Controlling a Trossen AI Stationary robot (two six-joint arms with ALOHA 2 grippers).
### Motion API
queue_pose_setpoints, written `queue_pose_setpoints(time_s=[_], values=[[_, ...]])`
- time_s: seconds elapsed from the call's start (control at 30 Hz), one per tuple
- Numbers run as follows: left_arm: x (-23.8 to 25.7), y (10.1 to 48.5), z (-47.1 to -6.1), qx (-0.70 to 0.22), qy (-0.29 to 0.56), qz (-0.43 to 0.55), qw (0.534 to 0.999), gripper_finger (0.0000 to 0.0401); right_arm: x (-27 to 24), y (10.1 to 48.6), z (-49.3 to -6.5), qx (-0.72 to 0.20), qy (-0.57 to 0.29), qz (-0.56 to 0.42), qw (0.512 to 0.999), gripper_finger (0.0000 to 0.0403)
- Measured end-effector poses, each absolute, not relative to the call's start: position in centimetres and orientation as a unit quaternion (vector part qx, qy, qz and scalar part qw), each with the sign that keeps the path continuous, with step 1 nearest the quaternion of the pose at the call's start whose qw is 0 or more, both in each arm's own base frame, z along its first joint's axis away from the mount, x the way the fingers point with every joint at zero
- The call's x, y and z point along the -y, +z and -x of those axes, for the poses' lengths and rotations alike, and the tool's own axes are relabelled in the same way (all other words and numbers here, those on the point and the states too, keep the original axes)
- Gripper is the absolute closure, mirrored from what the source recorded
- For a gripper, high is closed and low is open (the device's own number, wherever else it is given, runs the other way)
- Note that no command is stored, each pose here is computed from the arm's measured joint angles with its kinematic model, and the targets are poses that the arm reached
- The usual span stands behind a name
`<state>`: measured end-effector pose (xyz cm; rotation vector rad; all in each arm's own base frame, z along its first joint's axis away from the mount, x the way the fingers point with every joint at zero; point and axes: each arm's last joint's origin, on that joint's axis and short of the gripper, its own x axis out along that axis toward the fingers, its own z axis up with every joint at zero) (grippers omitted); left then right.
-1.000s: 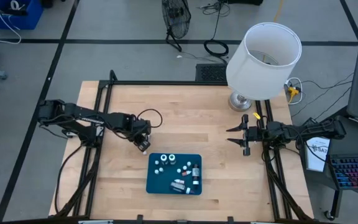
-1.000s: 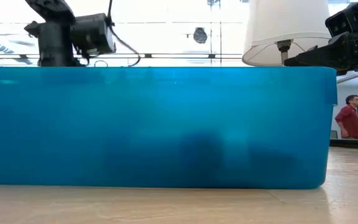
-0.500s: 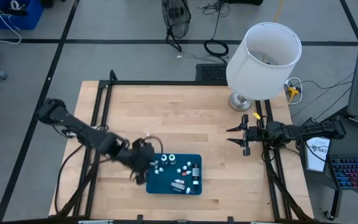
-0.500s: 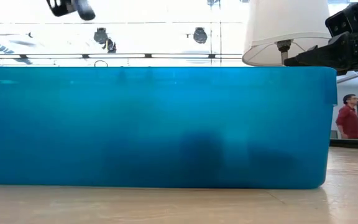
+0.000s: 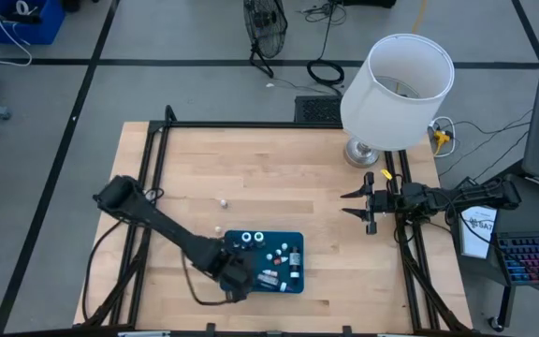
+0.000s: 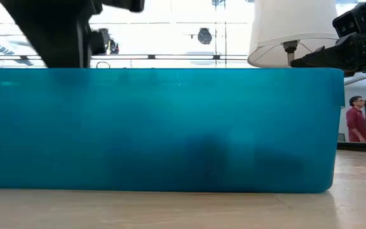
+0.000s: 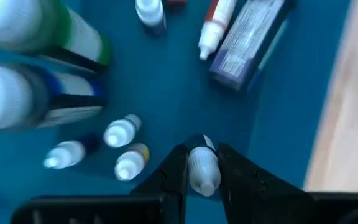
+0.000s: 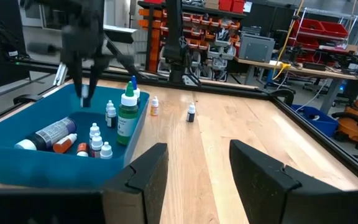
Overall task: Pick & Place food coloring
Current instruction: Put the blue food coloring bottle into the blue container
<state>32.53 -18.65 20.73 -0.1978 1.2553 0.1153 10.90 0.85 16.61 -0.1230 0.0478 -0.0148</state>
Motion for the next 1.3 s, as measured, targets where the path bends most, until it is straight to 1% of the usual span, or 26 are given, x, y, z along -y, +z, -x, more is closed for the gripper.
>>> queue_pose_setpoints(time_s=[0.23, 0.37, 0.57, 0.77, 0.9, 1.13, 1.3], values=[[18.2, 16.5, -34.2, -0.637, 0.063, 0.117, 0.759, 0.0336, -0.9, 16.6, -10.9, -0.024, -0.007, 0.061, 0.998, 0.0241], [17.9, 15.9, -34.7, -0.646, 0.059, 0.128, 0.750, 0.0336, -0.8, 16.6, -10.9, -0.024, -0.007, 0.061, 0.998, 0.0243], [17.7, 16.2, -34.7, -0.644, 0.059, 0.132, 0.751, 0.0335, -0.9, 16.6, -10.9, -0.024, -0.007, 0.061, 0.998, 0.0241], [17.7, 15.9, -34.5, -0.651, 0.061, 0.130, 0.746, 0.0270, -0.9, 16.6, -10.9, -0.024, -0.007, 0.061, 0.998, 0.0242], [17.8, 16.0, -34.5, -0.653, 0.052, 0.136, 0.743, 0.0249, -0.9, 16.6, -10.9, -0.024, -0.007, 0.061, 0.998, 0.0241], [18.3, 17.3, -34.8, -0.639, 0.036, 0.132, 0.757, 0.0241, -0.9, 16.6, -10.9, -0.023, -0.007, 0.061, 0.998, 0.0241], [18.8, 19.0, -35.3, -0.618, 0.028, 0.118, 0.777, 0.0251, -0.9, 16.6, -10.9, -0.024, -0.007, 0.061, 0.998, 0.0243]])
